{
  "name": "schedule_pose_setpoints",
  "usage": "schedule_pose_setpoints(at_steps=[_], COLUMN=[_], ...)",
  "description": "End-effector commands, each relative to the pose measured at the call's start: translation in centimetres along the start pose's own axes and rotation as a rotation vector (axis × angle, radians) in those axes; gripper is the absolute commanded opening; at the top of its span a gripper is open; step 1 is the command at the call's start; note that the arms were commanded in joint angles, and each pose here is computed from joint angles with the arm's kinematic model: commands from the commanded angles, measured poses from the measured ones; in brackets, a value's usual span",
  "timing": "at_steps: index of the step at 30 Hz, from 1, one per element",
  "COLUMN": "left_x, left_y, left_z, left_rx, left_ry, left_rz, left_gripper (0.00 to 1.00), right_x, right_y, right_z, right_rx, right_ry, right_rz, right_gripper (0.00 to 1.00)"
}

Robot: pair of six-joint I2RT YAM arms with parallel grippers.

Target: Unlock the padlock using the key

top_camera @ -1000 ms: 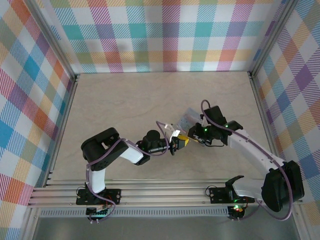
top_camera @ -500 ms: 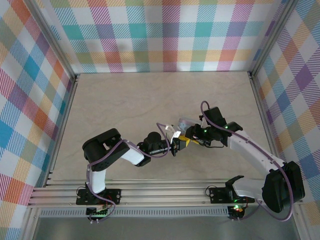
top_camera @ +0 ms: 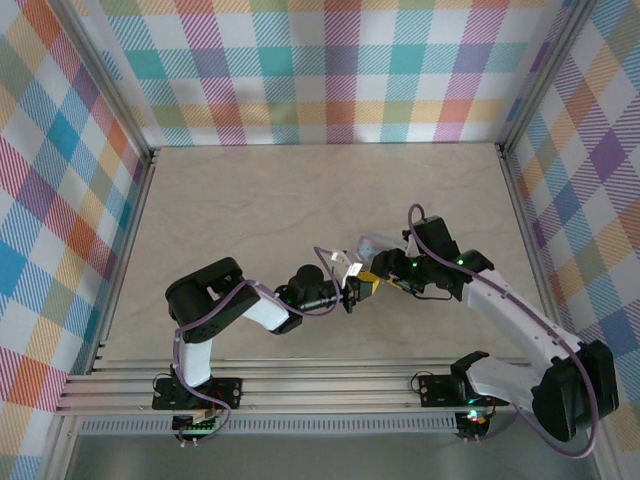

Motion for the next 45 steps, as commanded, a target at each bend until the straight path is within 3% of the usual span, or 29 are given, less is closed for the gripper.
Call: schedule_pose_setpoints(at_steps=[1, 14, 34, 45], left_x=[-1.4, -2.0, -3.5, -4.3], left_y=[0.1, 0.6, 1.0, 0.8], left_z=[-1.0, -1.6, -1.8, -1.7], left_rx=[-0.025, -0.013, 0.0, 0.0], left_ry=[0.033, -0.022, -0.037, -0.035], left_rz=[0.009, -0.002, -0.003, 0.007], left_gripper=[0.0, 0.0, 0.0, 0.0], right_x=[-1.3, -2.9, -2.3, -2.0], right_y=[0.0, -0.1, 0.8, 1.1], right_z=[0.4, 1.1, 0.3, 0.2], right_rx=[-0.038, -0.089, -0.083, -0.071], right_ry=[0.045, 0.089, 0.087, 0.079], right_rz=[0.039, 0.07, 0.055, 0.047], right_gripper=[0.56, 0.56, 0.57, 0.5])
Point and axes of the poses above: each hand's point on the last joint's axis, 136 mm out from that joint toward the fingers, its own y axis out along the fingers, its own x axis along the line the jaws close on, z = x × y, the point moved 1 cm from there along -y, back along the fingers, and after that the axes turned 9 degrees about -y, right-handed, at the moved point
